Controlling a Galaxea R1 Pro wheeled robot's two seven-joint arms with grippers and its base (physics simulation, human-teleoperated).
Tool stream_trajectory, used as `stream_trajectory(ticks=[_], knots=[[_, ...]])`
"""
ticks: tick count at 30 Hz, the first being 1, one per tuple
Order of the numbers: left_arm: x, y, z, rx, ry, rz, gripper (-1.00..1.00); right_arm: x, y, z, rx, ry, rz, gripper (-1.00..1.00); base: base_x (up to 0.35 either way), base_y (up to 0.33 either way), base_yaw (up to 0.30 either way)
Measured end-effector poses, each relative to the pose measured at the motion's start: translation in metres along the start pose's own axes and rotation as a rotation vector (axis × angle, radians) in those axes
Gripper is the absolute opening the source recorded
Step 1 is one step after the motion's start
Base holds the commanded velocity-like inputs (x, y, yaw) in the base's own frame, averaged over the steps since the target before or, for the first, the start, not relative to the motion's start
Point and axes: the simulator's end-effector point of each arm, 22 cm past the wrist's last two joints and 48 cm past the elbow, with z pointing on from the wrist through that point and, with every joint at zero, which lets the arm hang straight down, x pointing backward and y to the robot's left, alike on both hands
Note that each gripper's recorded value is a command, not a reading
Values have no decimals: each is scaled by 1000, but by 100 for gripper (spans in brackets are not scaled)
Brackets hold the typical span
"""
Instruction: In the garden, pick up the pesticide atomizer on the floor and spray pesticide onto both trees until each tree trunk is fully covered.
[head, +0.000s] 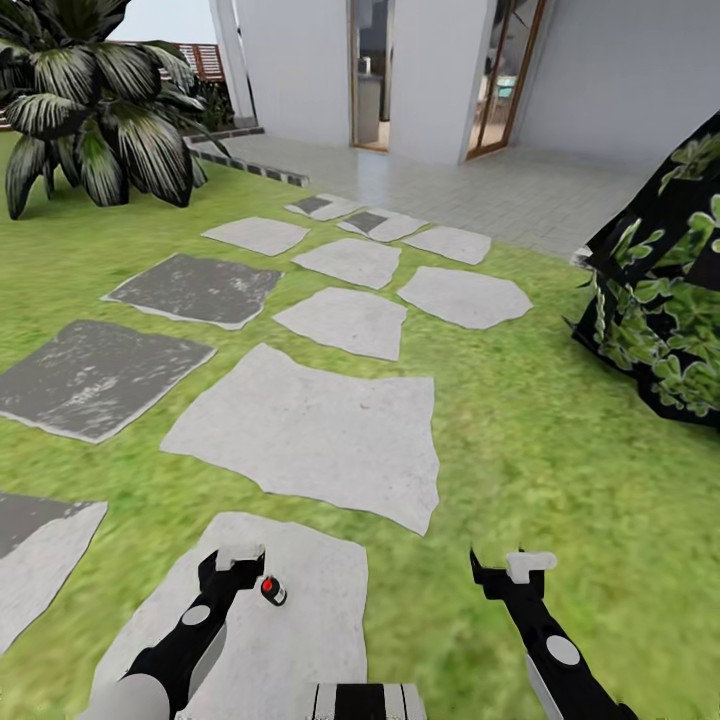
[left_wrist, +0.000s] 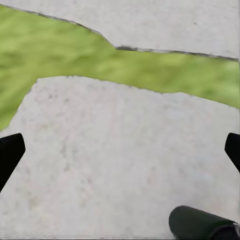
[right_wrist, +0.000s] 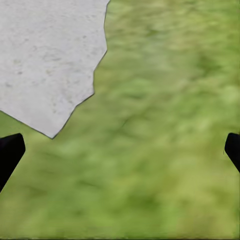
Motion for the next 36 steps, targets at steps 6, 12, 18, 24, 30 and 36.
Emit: stream_trajectory(ticks=[6,12,18,24,30,36], knots=[[20,-1,5,1,34,3,100,19,1,3,-2,35,-1,100,0,0,-2],[40,-2,9,1,68,7,100,38,3,5,-4,68,-3,100,0,0,-88],[48,-3,10,4,80,10,100,45,4,6,-6,80,-4,100,0,0,-60],[48,-3,10,5,80,12,100,45,4,6,-8,80,-7,100,0,0,-2],[48,-4,10,5,80,12,100,44,5,7,-9,78,-7,100,0,0,0],[48,-3,10,5,80,12,100,43,5,7,-10,75,-7,100,0,0,-116]])
